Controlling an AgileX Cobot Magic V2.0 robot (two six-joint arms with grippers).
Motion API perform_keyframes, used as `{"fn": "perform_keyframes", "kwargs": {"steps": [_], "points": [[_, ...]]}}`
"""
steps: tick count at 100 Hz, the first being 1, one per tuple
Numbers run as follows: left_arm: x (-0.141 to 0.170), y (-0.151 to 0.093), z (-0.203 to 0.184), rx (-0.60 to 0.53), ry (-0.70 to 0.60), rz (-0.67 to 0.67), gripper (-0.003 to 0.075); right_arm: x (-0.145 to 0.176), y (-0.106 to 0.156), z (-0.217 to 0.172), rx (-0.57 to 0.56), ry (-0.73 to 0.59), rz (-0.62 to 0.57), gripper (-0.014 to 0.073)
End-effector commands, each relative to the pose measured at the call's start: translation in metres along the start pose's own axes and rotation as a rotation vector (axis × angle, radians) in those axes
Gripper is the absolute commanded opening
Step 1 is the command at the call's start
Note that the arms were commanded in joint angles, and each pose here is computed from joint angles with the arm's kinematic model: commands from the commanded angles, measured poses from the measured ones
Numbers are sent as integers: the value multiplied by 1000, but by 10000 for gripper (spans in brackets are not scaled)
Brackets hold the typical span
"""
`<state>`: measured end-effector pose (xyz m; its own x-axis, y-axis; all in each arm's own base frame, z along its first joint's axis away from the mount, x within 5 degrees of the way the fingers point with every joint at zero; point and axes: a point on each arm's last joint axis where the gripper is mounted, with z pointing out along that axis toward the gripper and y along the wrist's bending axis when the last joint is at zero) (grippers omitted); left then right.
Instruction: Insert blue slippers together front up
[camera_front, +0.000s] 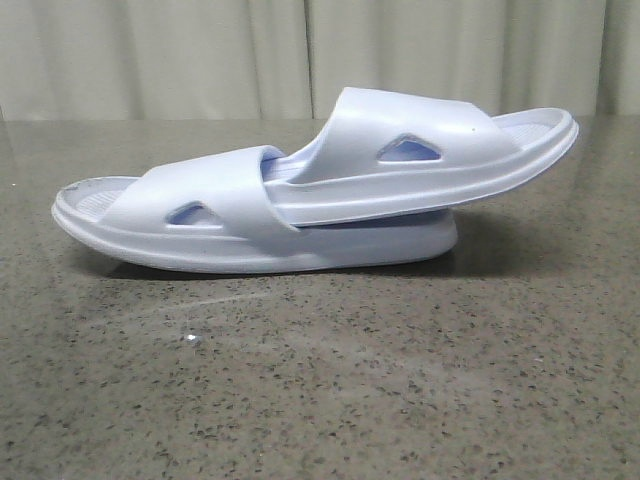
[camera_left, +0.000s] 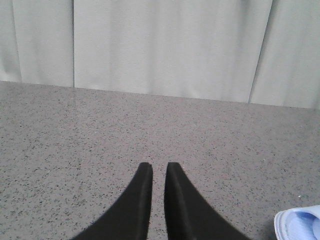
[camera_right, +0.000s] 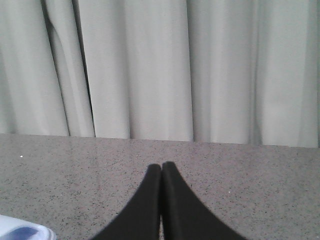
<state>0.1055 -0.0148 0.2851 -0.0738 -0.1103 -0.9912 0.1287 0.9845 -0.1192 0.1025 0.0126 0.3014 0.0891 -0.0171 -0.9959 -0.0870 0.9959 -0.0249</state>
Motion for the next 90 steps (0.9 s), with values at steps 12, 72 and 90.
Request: {"fn": "perform_keyframes", "kwargs": {"steps": [12,72,90], "points": [[-10,-3,-1,19,-27,-4,16,-11,-3,0,35,-46,-20,-107],[-15,1,-30,-21,-187,186,16,-11,-3,0,35,-46,-20,-107],[5,0,-33,16,-163,160,16,-11,-3,0,35,-46,-20,-107]]}}
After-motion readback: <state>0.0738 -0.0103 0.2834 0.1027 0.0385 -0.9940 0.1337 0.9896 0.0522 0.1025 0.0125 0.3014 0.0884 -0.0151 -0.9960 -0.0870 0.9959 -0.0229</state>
